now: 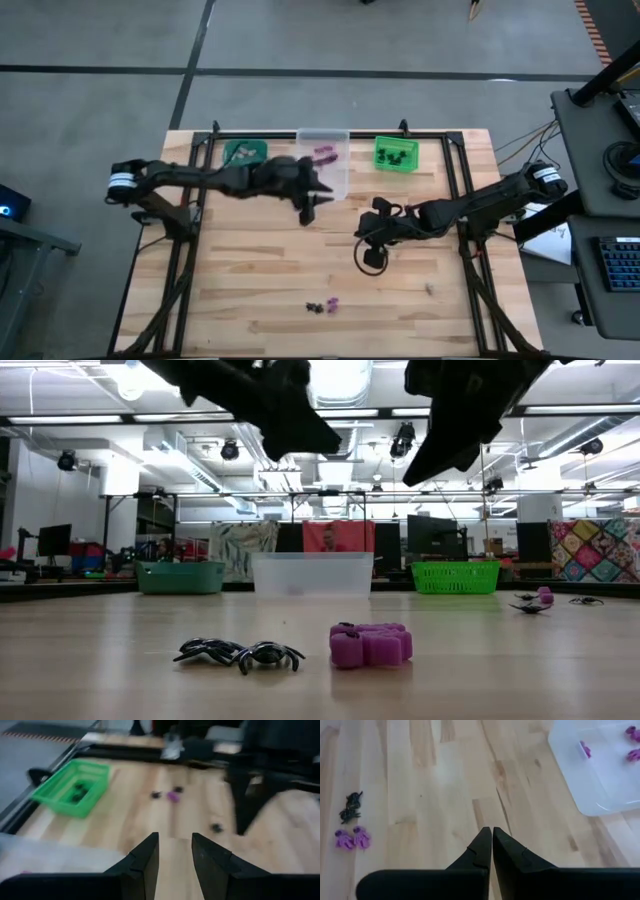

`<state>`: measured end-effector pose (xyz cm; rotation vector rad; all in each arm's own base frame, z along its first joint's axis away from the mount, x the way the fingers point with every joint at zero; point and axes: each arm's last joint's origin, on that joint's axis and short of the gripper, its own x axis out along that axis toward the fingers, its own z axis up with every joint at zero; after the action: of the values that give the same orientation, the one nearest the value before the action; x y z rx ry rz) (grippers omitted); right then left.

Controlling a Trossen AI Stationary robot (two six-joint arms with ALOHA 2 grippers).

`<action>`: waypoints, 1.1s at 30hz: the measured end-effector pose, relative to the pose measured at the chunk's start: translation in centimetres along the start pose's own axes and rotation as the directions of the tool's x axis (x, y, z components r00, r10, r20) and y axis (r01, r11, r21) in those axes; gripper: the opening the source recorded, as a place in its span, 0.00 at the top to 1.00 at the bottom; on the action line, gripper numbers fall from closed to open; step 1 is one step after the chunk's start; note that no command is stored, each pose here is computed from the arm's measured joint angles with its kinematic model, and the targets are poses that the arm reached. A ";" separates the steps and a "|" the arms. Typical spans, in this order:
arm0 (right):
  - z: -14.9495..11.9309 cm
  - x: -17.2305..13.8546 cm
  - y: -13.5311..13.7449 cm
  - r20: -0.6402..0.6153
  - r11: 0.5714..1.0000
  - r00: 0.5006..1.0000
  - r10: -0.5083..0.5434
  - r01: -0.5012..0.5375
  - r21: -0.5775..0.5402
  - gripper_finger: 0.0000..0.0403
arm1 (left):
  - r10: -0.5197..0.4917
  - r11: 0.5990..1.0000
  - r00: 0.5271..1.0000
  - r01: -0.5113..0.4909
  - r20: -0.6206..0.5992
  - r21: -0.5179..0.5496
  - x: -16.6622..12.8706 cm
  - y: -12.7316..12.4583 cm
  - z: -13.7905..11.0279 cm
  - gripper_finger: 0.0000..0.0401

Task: Sort Halloween decoration
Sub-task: Put the black spider toy into the green bin

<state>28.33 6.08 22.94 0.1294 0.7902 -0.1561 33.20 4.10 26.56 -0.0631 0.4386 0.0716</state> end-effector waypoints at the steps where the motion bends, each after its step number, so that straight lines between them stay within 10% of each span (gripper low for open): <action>1: 0.0 -0.1 0.0 0.003 1.000 1.000 0.001 -0.001 -0.007 0.98 | -0.020 1.000 0.999 0.019 0.028 0.008 -0.1 -0.7 -0.3 0.76; 7: -0.1 -0.3 -0.1 -0.016 0.999 1.000 -0.005 0.004 -0.041 0.98 | -0.102 0.994 0.982 0.093 0.158 0.059 -0.2 -4.1 -2.6 0.76; 15: -1.0 -0.3 -0.3 -0.101 0.998 0.994 -0.030 0.024 -0.060 0.98 | 0.057 0.997 0.971 -0.069 0.233 0.046 -0.6 -6.9 -5.4 0.76; 33: -7.7 0.1 0.4 -0.339 0.992 0.940 -0.038 -0.005 -0.125 0.98 | 0.012 0.998 0.961 -0.028 0.277 0.053 -1.1 -7.8 -7.1 0.76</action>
<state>23.06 7.78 17.53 0.0312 1.1459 -0.1010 29.80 -4.30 20.97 0.0078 0.1607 0.0866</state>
